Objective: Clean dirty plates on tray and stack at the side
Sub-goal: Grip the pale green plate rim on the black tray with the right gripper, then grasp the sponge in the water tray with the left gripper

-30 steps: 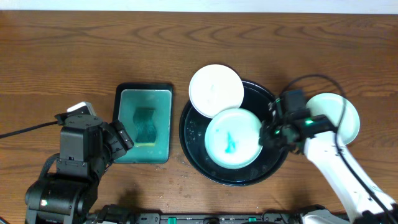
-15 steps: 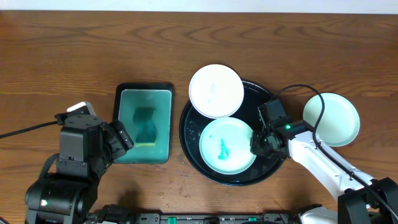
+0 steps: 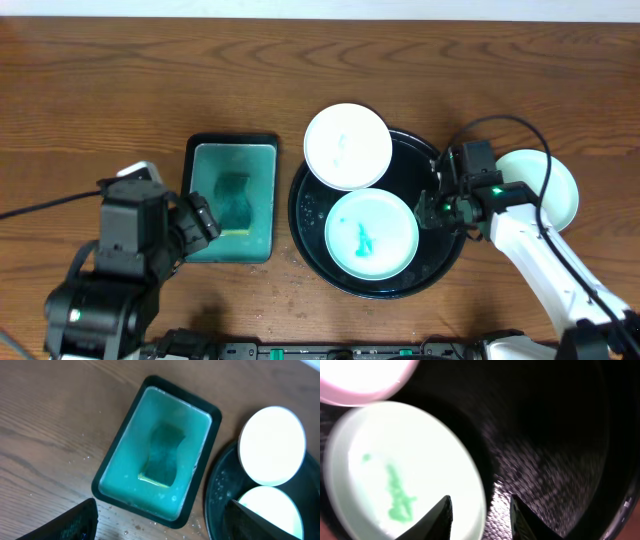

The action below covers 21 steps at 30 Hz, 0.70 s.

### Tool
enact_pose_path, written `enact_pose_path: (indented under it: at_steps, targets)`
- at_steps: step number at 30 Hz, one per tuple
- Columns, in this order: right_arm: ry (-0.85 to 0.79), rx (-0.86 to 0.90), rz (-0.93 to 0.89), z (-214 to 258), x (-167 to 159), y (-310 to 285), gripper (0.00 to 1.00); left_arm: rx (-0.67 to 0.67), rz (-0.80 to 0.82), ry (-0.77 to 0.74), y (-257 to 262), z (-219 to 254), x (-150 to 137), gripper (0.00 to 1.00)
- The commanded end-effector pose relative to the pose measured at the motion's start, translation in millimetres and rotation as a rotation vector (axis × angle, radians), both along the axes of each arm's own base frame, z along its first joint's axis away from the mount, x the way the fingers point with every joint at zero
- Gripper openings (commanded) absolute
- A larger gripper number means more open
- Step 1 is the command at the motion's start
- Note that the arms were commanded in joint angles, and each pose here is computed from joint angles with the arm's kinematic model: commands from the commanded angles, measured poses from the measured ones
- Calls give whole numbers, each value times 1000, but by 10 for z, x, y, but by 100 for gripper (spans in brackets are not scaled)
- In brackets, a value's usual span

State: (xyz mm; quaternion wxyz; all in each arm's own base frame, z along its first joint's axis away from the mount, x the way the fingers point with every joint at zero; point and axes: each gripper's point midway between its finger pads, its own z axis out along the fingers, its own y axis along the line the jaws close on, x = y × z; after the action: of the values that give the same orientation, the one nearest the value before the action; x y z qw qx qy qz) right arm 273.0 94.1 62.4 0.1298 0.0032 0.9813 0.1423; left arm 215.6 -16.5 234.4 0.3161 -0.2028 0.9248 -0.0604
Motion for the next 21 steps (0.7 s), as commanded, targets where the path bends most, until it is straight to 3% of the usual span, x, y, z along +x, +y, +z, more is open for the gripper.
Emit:
enact_pose_path:
  at_steps: [1,3,6,12,17,21]
  targets:
    - [-72,35,91,186,51,91,33,17,-10,150,-23,-417,25,77]
    - [-69,35,91,191,37,90,33,35,-73,235,-79,-652,65,66]
    - [-53,32,91,174,4,83,32,64,-159,345,-146,-992,179,65]
    - [-33,29,91,158,-41,73,32,100,-140,449,-127,-1505,541,65]
    - [-15,26,90,143,-81,64,31,46,-220,560,-295,-1998,642,65]
    - [-12,26,90,140,-89,63,31,47,-220,631,-296,-2270,629,55]
